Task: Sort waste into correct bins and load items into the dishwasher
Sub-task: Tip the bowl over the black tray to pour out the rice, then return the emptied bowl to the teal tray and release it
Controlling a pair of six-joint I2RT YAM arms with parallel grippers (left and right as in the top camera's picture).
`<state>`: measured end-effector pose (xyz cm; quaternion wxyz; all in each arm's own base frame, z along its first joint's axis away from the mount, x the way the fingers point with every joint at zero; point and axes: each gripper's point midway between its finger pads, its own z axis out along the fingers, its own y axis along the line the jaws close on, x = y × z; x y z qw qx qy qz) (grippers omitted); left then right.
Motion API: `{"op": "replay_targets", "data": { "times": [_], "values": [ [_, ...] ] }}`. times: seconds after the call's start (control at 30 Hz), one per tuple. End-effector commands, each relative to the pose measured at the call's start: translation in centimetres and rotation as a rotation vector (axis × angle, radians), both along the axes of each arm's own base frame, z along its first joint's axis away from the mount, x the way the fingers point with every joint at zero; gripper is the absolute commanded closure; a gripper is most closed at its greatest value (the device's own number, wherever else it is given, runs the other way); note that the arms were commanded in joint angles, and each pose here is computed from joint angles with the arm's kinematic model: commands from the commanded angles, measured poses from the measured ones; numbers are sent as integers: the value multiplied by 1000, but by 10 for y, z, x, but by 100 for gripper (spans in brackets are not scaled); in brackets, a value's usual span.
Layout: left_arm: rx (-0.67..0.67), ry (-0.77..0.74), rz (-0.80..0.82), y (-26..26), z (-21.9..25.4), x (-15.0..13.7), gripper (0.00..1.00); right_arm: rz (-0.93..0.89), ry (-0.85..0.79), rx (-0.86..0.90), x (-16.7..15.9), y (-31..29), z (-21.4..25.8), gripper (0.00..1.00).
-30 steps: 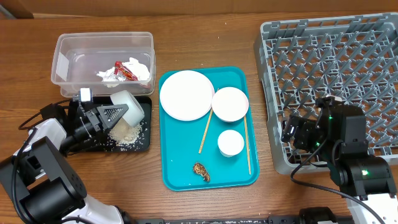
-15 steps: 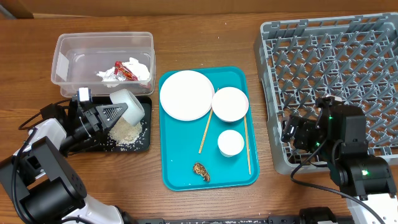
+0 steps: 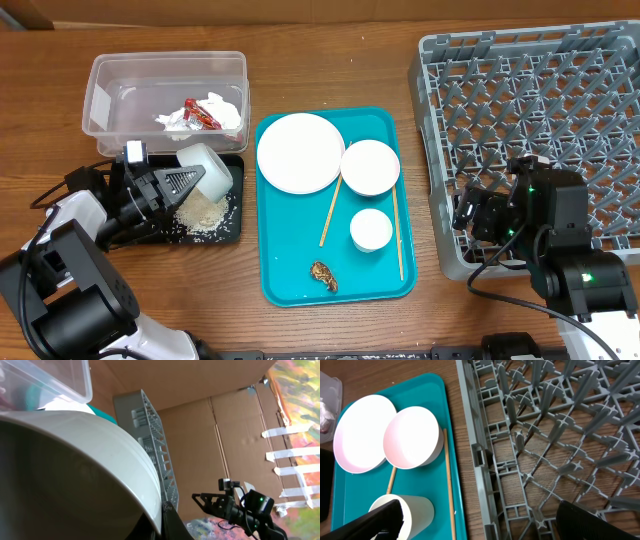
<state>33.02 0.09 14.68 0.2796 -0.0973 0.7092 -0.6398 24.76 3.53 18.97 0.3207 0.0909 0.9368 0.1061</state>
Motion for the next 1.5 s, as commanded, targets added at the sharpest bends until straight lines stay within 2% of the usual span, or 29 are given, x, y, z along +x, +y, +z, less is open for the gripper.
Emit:
{"op": "replay_targets", "data": {
  "times": [0.0,0.1,0.2,0.43,0.63,0.77,1.07,1.27,1.37,1.47],
  "values": [
    [4,90,2,0,-13,-2,96,-4,-41,3,4,-1,14,0],
    [-92,79,6,-1,2,-2,96,-4,-41,3,4,-1,14,0],
    [-43,2,3,-2,8,-3,96,-4,-39,3,3,-1,14,0],
    [-54,20,-4,-7,13,-7,96,-4,-39,2,3,-1,14,0],
    [32,-57,-67,-31,38,-20,96,-5,-38,2,3,-1,14,0],
    [197,-32,-164,-61,38,-31,96,-5,-38,2,3,-1,14,0],
    [695,90,-333,-130,-11,-41,96,-5,-38,2,3,-1,14,0],
    [1043,24,-423,-171,-43,-54,96,-4,-38,3,3,-1,14,0],
    [1253,9,-377,-172,-56,-54,96,-4,-38,2,3,-1,14,0],
    [1384,-39,-346,-176,-61,-51,96,-4,-38,2,3,-1,14,0]
  ]
}}
